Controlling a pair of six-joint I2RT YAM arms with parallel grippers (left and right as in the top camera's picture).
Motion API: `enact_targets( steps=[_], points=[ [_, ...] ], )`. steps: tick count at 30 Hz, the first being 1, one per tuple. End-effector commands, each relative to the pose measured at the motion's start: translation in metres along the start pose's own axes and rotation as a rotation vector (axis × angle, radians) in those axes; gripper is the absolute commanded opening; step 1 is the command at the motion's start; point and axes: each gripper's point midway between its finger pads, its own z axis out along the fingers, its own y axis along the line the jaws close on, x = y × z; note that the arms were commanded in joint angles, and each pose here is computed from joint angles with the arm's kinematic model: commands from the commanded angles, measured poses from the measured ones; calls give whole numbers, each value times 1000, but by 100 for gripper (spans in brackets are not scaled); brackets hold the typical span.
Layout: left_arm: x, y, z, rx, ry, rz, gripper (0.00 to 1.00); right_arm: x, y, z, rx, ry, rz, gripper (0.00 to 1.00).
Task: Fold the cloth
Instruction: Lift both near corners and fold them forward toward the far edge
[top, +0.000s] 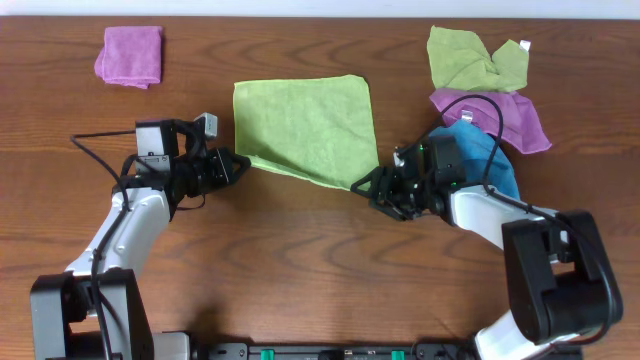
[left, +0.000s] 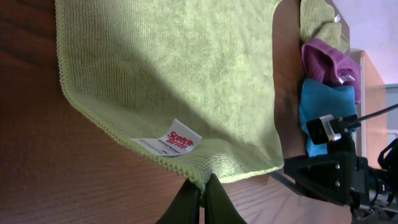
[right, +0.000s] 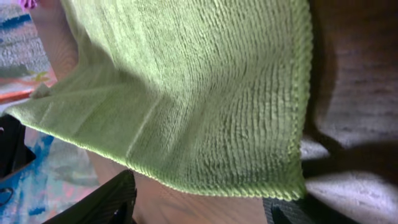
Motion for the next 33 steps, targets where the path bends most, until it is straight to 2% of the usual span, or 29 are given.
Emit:
enact_targets(
  steps=[1,11,21,24,25,26,28,29,33],
  points=[
    [-6,-4,-2,3,-17,21,6,-8,-23,4,81,-45,55,61],
    [-7,-4,-2,2,-17,22,6,-30,-39,-13,88,-115,112,58],
    [-6,-4,-2,3,-17,22,6,-13,-30,-2,91,-58,84,56],
    [-6,-4,-2,3,-17,21,5,-13,-31,-1,98,-63,82,46],
    [-6,-4,-2,3,-17,22,5,-14,-32,-1,103,-68,82,35],
    [-6,-4,-2,3,-17,22,6,-15,-33,-1,110,-74,82,29],
    [-6,-4,-2,3,-17,21,6,-17,-35,-2,121,-86,82,5],
    [-6,-4,-2,3,-17,21,6,-19,-36,-2,124,-94,79,2],
    [-6,-4,-2,2,-17,22,6,-24,-23,-3,81,-98,54,2]
  ],
)
